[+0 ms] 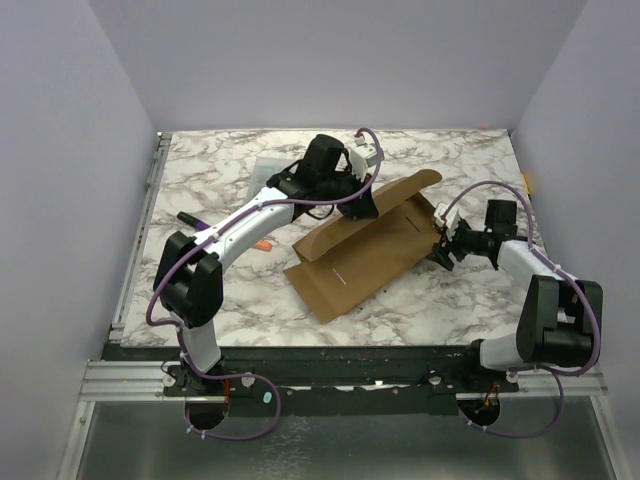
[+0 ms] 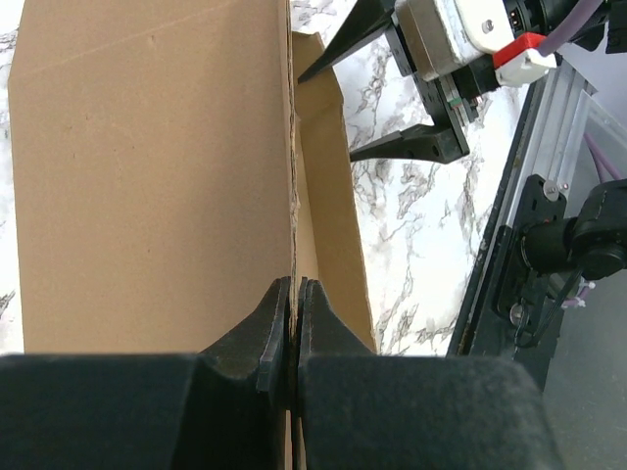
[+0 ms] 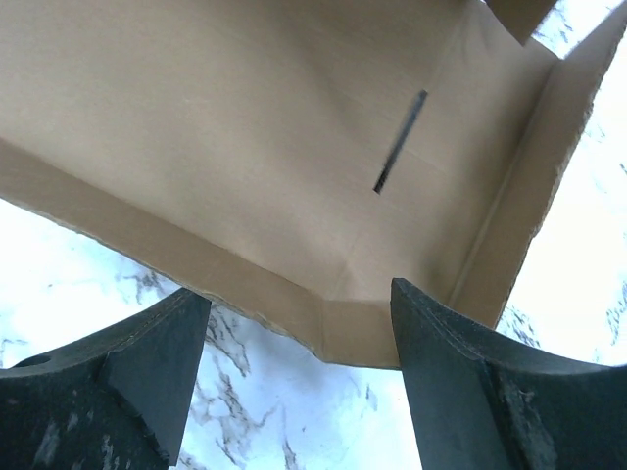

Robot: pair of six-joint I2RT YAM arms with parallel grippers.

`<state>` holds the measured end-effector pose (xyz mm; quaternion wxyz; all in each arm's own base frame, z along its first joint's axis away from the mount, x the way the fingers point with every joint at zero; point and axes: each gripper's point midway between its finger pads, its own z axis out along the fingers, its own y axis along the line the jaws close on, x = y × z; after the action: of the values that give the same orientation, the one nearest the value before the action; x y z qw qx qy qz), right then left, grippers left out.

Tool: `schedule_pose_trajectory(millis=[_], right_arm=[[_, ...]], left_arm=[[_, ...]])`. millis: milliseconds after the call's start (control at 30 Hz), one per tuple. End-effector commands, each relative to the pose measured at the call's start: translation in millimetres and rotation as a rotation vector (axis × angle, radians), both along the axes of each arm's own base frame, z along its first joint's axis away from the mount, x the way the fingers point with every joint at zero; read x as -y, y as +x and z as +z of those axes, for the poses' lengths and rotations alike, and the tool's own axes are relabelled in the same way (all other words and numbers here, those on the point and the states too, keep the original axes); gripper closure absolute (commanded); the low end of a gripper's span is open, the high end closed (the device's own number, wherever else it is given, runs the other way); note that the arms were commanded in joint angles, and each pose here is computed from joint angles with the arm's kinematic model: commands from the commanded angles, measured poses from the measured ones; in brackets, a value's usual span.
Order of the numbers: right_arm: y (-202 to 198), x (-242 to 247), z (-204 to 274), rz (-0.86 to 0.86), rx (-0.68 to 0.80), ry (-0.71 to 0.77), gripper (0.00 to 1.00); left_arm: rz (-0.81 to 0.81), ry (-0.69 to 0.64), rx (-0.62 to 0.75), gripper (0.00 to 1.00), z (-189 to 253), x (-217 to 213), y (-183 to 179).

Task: Fold the paper box
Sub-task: Fold the paper box at the center of the board.

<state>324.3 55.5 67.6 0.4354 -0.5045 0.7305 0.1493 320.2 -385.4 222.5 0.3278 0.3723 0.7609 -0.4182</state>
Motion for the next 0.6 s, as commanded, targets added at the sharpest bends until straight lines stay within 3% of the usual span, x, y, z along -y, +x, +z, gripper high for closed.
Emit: schedule_pose_trajectory(millis=[0, 333, 567], right_arm=[[20, 17, 10, -0.1, 0.084, -0.012, 0.25], [18, 10, 21, -0.127, 0.107, 0.064, 0.17], [30, 23, 33, -0.257, 0.109, 0.074, 0.12]], left_arm=[[-0.034, -0.014, -0.005, 1.0, 9, -4, -12], [-0.018, -0.007, -0.029, 1.0, 4, -6, -12], [-0.011, -0.009, -0.03, 1.0, 5, -6, -11]])
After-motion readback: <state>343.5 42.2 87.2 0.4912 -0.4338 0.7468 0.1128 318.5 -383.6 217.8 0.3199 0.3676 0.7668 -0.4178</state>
